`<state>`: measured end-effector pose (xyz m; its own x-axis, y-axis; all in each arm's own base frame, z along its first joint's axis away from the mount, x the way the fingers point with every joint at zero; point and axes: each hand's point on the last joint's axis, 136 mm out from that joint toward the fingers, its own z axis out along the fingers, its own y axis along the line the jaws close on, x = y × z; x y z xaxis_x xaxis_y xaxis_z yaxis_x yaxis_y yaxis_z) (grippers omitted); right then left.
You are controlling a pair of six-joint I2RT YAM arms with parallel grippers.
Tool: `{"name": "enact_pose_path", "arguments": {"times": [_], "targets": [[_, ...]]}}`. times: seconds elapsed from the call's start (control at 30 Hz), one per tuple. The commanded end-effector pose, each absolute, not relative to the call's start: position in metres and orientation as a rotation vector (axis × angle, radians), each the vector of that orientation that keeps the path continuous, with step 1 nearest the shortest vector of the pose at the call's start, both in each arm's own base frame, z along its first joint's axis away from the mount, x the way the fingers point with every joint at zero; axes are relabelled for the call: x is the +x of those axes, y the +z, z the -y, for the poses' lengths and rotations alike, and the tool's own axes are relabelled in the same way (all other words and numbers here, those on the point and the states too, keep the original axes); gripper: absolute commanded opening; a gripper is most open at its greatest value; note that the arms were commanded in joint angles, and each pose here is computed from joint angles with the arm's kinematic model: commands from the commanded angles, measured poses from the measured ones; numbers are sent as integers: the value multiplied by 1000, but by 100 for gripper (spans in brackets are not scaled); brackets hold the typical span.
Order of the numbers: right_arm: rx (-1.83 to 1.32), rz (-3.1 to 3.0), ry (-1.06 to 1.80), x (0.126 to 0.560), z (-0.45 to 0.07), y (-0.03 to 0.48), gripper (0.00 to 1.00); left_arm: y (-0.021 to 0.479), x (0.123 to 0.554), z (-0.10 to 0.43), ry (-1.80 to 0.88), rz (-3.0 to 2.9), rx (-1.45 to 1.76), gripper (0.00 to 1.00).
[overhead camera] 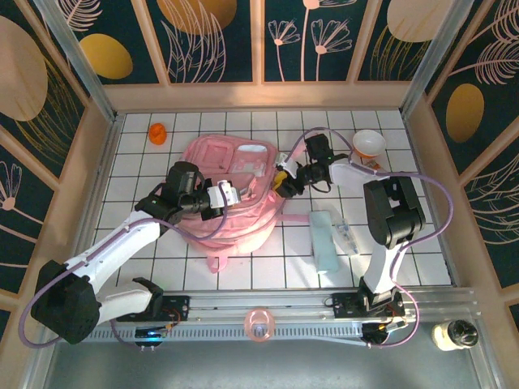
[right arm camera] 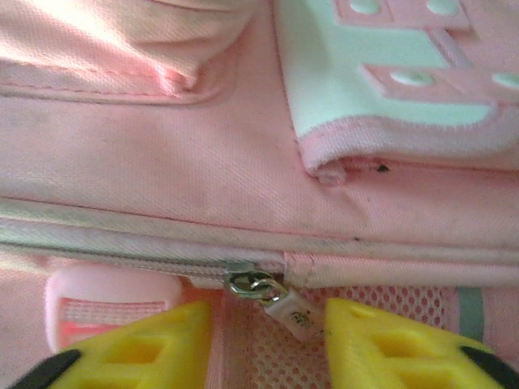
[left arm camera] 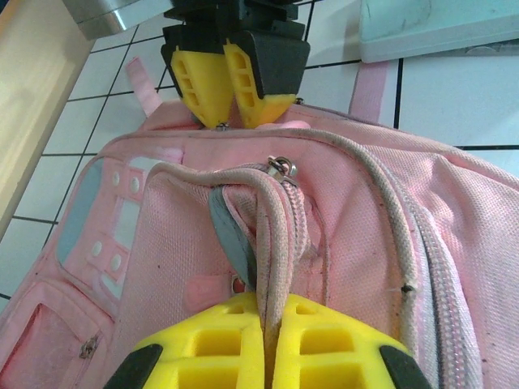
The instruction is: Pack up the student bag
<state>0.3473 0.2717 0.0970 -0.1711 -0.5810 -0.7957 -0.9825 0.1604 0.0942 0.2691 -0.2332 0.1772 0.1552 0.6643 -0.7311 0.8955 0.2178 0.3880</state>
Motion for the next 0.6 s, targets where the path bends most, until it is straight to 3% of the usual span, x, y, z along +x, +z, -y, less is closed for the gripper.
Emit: {"name": "enact_pose_path", "arguments": {"times": [0.0, 0.1, 0.17, 0.3, 0.57], "targets": [[-1527, -1801, 933, 333, -276, 107, 30, 216, 271, 247, -336, -1397, 1475, 0], [-1530, -1807, 931, 328, -272, 111, 19, 215, 272, 246, -331, -1400, 1473, 0], [-1523, -1810, 937, 326, -268, 113, 19, 215, 272, 247, -332, -1395, 1474, 0], [-1483, -1847, 916, 337, -262, 109, 31, 217, 271, 248, -340, -1391, 1472, 0], [-1468, -1826, 968, 348, -272, 106, 42, 218, 270, 248, -350, -1386, 1471, 0]]}}
